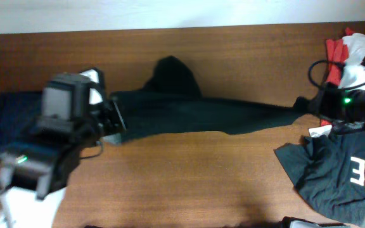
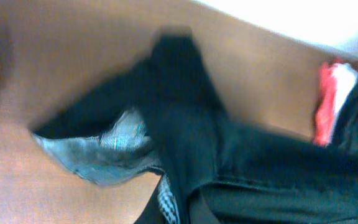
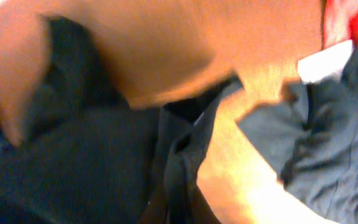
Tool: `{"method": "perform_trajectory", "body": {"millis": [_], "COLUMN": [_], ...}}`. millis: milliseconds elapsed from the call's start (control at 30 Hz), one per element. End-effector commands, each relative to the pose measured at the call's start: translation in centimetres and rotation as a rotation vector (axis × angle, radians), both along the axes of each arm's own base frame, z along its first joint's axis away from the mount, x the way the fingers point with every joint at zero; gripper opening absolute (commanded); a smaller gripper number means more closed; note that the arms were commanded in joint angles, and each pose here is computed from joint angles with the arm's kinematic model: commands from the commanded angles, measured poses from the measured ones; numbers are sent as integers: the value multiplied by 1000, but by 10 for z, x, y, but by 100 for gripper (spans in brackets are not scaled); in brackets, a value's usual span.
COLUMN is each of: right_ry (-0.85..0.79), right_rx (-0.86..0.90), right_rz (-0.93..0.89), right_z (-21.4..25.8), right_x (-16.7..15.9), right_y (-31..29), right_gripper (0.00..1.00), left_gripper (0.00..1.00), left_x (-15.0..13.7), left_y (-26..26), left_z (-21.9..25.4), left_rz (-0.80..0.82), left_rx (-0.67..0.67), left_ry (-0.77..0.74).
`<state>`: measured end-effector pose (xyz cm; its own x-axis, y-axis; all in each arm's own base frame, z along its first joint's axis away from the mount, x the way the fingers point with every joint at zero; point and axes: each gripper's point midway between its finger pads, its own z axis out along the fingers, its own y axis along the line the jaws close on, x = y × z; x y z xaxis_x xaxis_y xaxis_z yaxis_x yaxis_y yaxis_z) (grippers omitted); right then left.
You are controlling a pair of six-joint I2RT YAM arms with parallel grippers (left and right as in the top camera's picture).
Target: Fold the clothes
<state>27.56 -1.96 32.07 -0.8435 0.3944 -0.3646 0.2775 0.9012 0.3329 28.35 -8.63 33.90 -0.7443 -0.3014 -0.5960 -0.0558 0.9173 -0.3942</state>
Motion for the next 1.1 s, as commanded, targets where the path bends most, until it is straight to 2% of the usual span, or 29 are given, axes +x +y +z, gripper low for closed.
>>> {"method": "perform_trajectory", "body": {"millis": [0, 67, 133, 200, 267, 367, 467, 500, 567, 600, 667, 700, 800, 833, 900, 967, 1033, 1067], "right_ry": [-218, -377, -511, -581, -590, -478, -377, -379, -458, -526, -682, -756, -842, -823, -702, -483, -242, -137], "right_rx": [-140, -181, -249, -312, -320, -303, -268, -238, -174, -157, -216, -274, -406, -432, -473, -443, -386, -365], "right_rz": [-32, -40, -123, -186, -192, -179, -152, -129, -115, -141, -190, -292, -423, -410, -345, -285, -224, -201], "right_z": [74, 122, 163, 183, 185, 154, 113, 98, 93, 106, 149, 178, 221, 219, 191, 135, 74, 48], "right_x": [-10, -21, -34, -36, -23, 21, 86, 121, 172, 184, 188, 176, 136, 132, 127, 119, 107, 101], "right_y": [-14, -11, -21, -33, -38, -50, -64, -66, -67, -70, -82, -99, -130, -133, -131, -122, -109, -105], "right_gripper": [4, 4, 4, 4, 4, 4, 4, 4, 4, 4, 4, 4, 4, 4, 4, 4, 4, 4], "left_gripper": [1, 1, 1, 1, 1, 1, 1, 1, 1, 1, 1, 1, 1, 1, 1, 1, 1, 1], "left_x": [-2, -9, -13, -7, 9, 59, 121, 164, 214, 235, 254, 254, 230, 224, 210, 190, 158, 148], "left_y": [45, 55, 65, 74, 78, 75, 73, 71, 68, 63, 62, 66, 101, 110, 125, 123, 114, 111], "left_z": [77, 113, 133, 137, 133, 109, 86, 79, 73, 73, 96, 126, 190, 192, 165, 79, -10, -37], "left_rz": [117, 156, 193, 217, 234, 229, 228, 230, 230, 216, 218, 231, 297, 313, 337, 319, 285, 271], "left_rx": [95, 81, 79, 95, 100, 109, 112, 106, 89, 70, 48, 35, 47, 56, 81, 105, 131, 139], "left_ry": [-229, -322, -378, -397, -385, -322, -309, -352, -430, -480, -608, -712, -823, -802, -645, -295, 71, 179]}}
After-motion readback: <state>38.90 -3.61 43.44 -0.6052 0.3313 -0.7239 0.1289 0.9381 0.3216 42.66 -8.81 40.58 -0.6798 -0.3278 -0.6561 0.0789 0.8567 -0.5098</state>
